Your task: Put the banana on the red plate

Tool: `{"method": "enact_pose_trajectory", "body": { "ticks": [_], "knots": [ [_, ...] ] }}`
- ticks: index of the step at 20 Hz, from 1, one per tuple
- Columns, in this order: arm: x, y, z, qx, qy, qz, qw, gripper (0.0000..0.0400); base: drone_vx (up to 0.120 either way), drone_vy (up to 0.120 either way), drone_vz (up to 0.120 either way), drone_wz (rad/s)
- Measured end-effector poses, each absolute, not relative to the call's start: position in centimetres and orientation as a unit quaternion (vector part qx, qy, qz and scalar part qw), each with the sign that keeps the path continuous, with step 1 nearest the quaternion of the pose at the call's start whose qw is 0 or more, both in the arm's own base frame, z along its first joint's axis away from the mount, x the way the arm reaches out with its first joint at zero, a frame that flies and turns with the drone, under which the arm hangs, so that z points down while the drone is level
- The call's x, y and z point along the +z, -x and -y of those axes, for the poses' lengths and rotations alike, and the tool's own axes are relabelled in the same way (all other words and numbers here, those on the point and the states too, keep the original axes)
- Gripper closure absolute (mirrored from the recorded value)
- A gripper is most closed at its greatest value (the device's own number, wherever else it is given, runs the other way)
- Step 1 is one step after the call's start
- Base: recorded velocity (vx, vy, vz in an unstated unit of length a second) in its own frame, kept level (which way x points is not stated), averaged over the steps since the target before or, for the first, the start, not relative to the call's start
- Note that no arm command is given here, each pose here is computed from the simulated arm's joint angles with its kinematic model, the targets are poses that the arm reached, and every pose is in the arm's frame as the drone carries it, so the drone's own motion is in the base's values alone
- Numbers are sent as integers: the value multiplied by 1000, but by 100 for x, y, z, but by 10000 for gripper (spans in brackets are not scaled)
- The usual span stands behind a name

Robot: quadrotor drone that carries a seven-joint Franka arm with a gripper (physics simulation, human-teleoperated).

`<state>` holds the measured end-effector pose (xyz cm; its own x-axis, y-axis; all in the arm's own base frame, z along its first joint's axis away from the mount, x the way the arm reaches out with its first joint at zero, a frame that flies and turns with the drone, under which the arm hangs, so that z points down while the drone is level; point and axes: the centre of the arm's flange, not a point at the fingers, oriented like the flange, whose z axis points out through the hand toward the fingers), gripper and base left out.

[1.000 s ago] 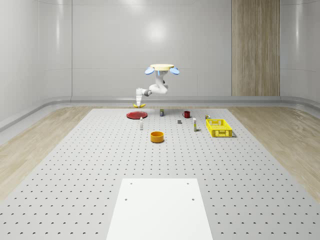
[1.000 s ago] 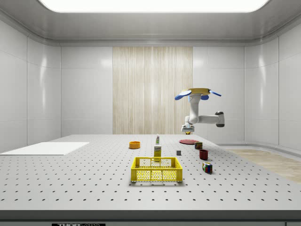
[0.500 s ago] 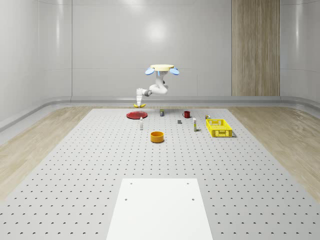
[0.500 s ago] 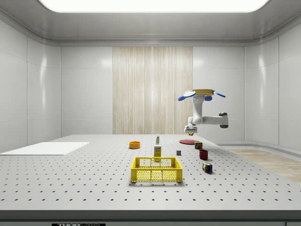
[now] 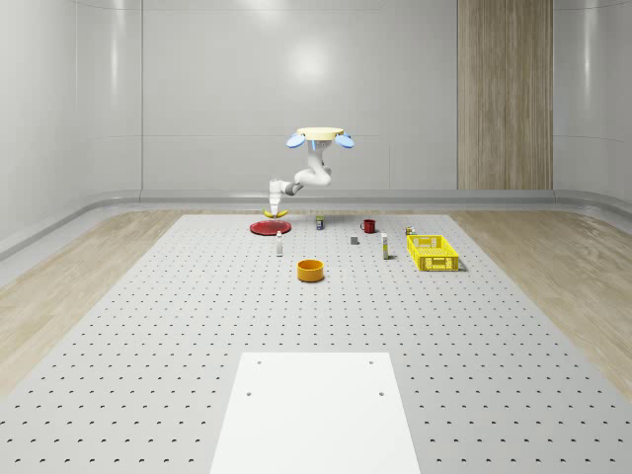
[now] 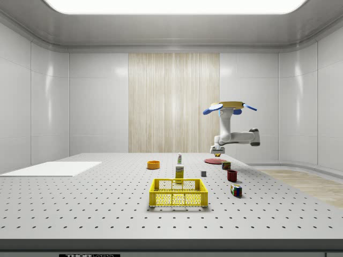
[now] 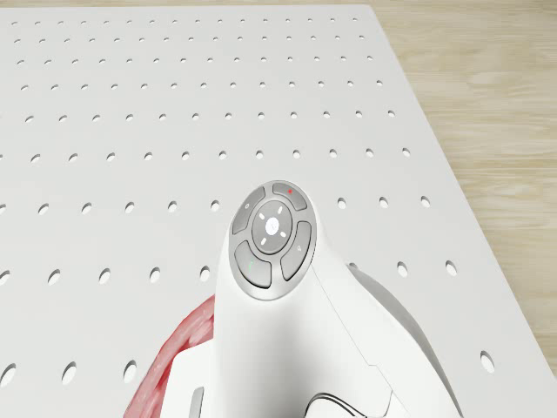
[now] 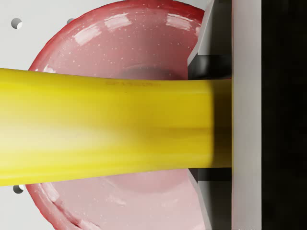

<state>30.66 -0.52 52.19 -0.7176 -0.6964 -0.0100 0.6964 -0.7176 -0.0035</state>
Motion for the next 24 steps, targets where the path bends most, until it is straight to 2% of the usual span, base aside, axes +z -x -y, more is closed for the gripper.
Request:
{"method": "enact_pose_trajectory", "body": {
  "ticks": [6, 11, 18, 21, 24],
  "knots": [
    [5504, -3066, 52, -927, -4, -3, 376, 201, 0, 0, 0, 0],
    [5621, -3070, 50, -927, -4, -3, 376, 201, 0, 0, 0, 0],
    [5669, -3254, 53, -927, -4, -3, 376, 201, 0, 0, 0, 0],
    [5678, -3307, 51, -927, -3, -2, 374, 104, 0, 0, 0, 0],
    [5659, -3336, 51, -928, -2, -1, 372, 49, 0, 0, 0, 0]
  ]
}}
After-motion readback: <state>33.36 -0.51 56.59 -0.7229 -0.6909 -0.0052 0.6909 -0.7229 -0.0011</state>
